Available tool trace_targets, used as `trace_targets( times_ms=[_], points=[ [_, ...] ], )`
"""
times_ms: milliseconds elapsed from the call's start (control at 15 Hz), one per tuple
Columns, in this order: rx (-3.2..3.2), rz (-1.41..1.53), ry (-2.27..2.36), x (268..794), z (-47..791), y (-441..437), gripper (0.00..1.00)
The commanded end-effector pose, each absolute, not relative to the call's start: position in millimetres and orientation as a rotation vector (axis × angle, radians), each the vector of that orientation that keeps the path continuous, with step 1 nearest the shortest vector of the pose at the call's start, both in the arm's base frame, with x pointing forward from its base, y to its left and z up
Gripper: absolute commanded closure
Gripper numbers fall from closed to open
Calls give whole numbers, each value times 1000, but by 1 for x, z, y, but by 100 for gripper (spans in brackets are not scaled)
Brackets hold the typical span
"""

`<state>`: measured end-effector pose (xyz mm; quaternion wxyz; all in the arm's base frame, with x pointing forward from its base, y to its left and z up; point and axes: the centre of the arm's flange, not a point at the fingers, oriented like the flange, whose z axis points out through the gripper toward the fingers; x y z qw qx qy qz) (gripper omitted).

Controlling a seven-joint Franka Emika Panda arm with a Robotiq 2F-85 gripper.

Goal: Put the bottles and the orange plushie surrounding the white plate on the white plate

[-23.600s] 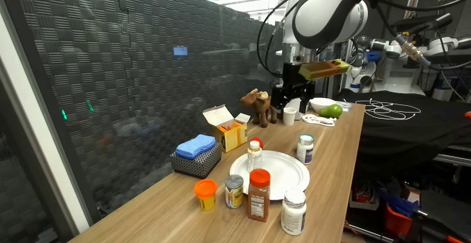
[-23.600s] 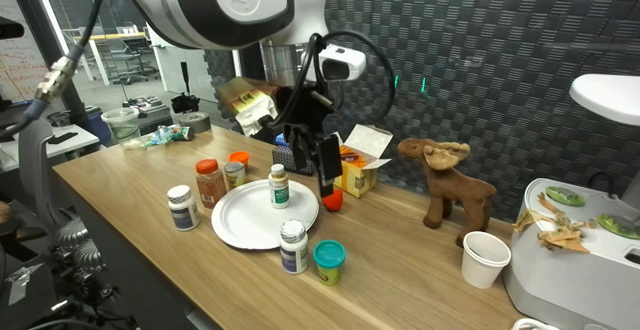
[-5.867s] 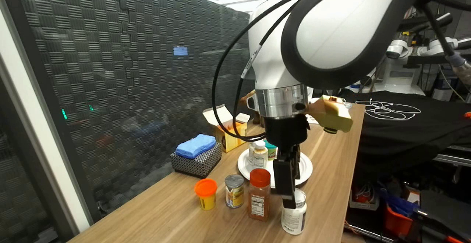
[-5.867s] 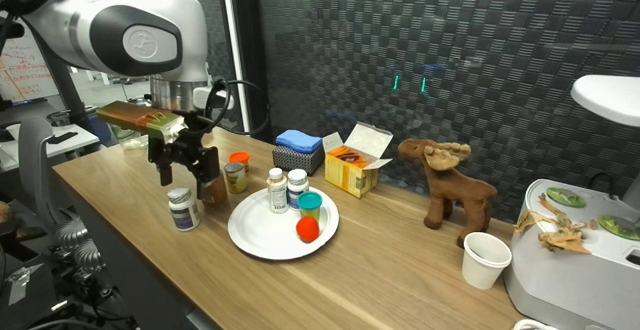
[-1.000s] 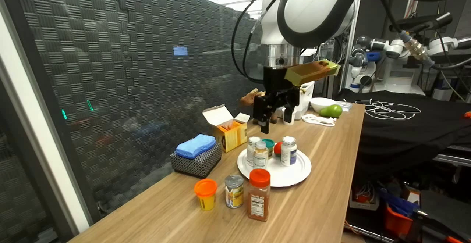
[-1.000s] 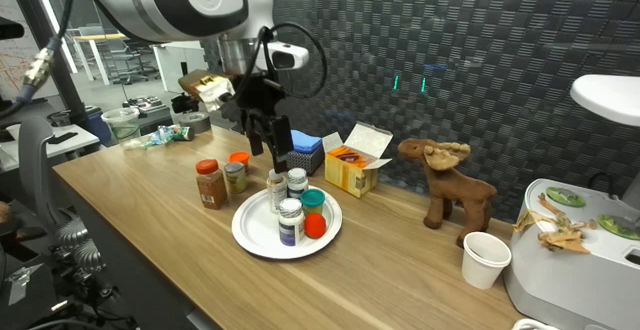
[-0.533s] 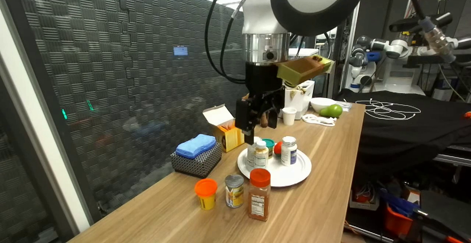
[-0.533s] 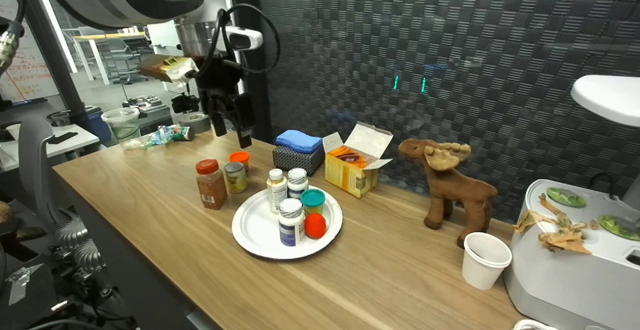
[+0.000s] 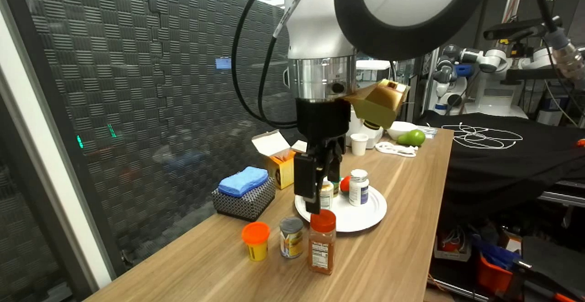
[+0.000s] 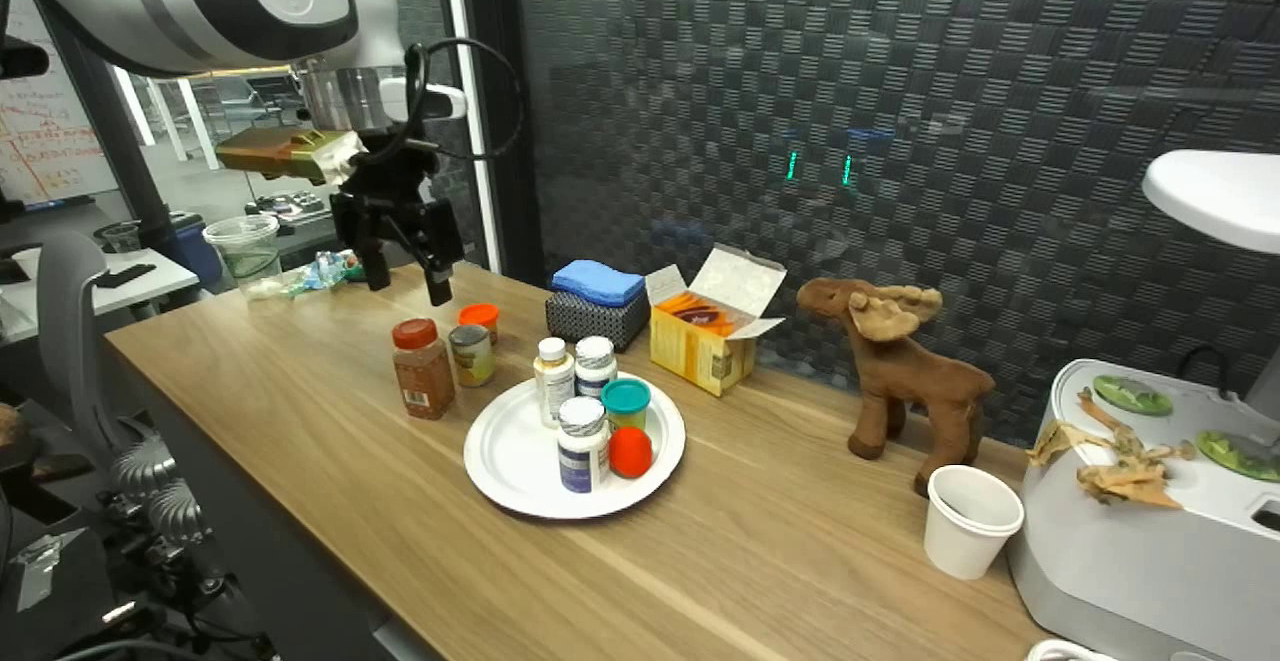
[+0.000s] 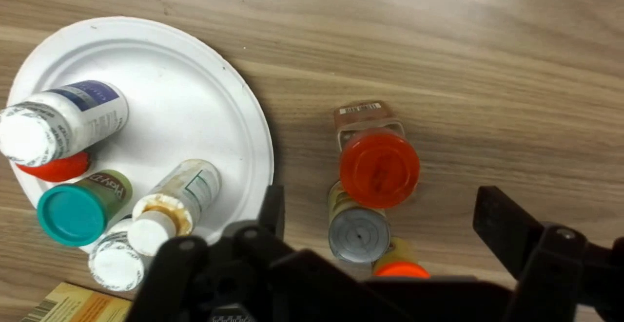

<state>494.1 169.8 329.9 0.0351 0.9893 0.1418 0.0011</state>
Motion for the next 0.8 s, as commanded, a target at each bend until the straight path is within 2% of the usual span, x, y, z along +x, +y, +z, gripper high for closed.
trace_targets(
  times_ms=[0, 600, 733],
  points=[
    [3045, -45, 551, 496, 321, 171, 0],
    [3054, -128, 701, 499, 299, 172, 0],
    [3047, -128, 718, 500, 297, 173, 6]
  ],
)
